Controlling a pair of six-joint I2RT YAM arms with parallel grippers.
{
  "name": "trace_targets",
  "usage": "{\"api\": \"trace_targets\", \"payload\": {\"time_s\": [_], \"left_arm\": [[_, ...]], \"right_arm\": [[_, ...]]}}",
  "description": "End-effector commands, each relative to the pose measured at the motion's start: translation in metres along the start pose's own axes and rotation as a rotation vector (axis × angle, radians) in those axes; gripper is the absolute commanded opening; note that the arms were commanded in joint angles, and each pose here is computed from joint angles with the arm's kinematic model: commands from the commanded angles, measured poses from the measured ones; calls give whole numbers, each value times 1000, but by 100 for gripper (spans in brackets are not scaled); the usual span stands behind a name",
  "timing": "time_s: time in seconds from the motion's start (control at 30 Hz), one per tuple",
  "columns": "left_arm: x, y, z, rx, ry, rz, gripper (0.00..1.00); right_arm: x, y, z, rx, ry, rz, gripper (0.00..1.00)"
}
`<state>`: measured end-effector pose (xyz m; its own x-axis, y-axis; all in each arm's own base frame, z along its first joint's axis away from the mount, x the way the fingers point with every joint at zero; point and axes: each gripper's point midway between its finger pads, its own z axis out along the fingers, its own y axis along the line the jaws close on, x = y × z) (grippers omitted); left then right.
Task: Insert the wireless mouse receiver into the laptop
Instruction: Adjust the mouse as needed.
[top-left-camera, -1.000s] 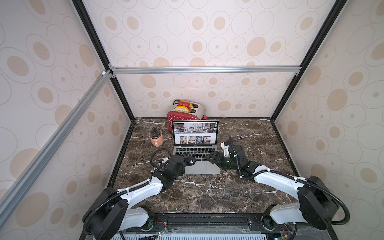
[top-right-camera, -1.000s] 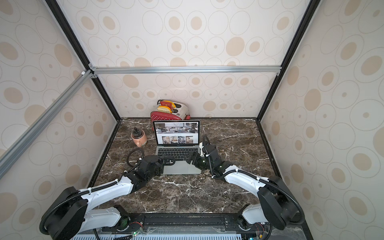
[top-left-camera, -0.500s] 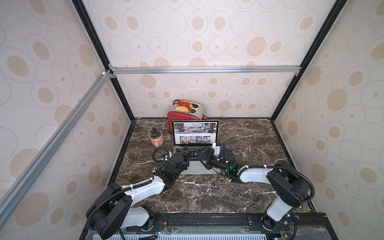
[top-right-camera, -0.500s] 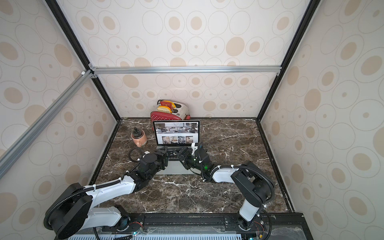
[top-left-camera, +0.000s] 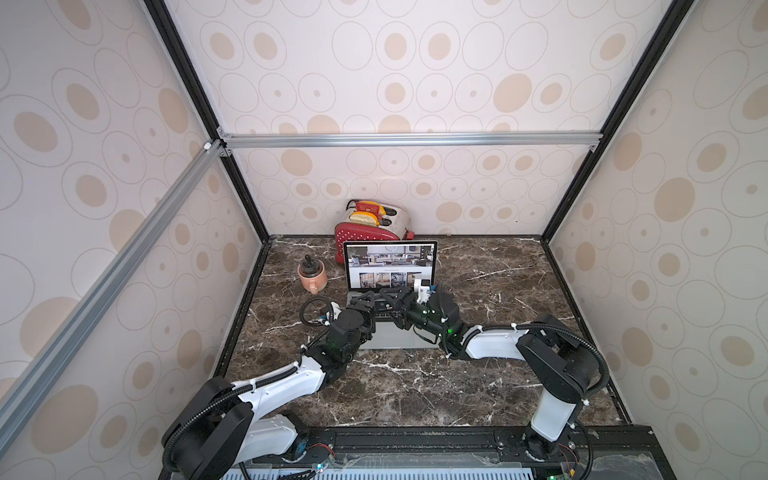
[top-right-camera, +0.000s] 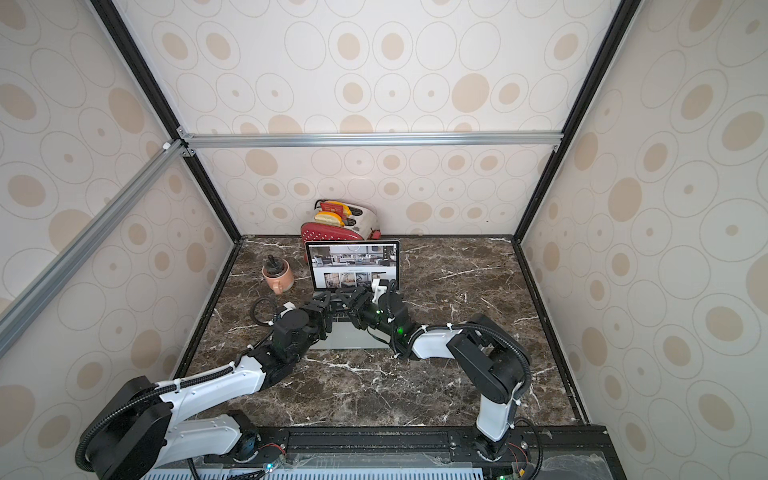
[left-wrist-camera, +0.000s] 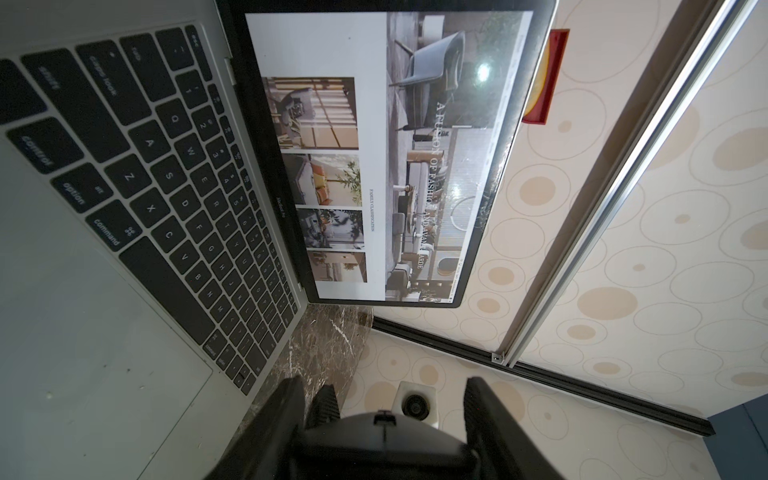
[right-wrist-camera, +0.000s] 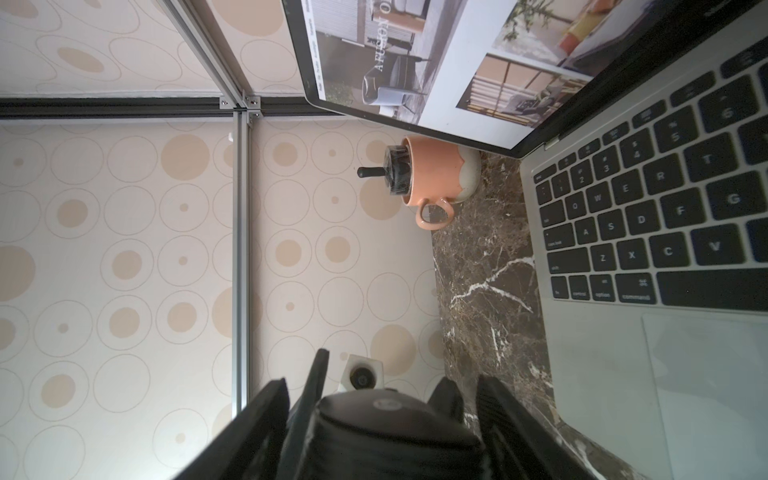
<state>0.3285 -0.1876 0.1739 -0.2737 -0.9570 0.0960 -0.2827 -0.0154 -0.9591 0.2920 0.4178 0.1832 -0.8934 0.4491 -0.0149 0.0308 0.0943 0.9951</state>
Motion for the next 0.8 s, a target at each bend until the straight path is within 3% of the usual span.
{"api": "trace_targets", "payload": {"time_s": [0.0, 0.33, 0.4, 0.53, 0.6, 0.77], "left_arm": [[-3, -6, -4, 16, -22, 24, 0], [-3, -7, -4, 0, -30, 57, 1], [-3, -7, -5, -1, -29, 63, 20], [-7, -6, -10, -3, -35, 77, 77], [-12, 0, -17, -35, -41, 102, 99], [-28, 4, -30, -100, 10, 183, 99]], "right_arm": [[3, 5, 5, 5, -6, 39, 66], [2, 10, 6, 35, -28, 71, 53], [2, 12, 5, 39, -31, 72, 48], [-1, 12, 0, 60, -12, 37, 40], [-5, 10, -5, 84, 2, 6, 39], [-17, 0, -20, 165, 61, -110, 36]]}}
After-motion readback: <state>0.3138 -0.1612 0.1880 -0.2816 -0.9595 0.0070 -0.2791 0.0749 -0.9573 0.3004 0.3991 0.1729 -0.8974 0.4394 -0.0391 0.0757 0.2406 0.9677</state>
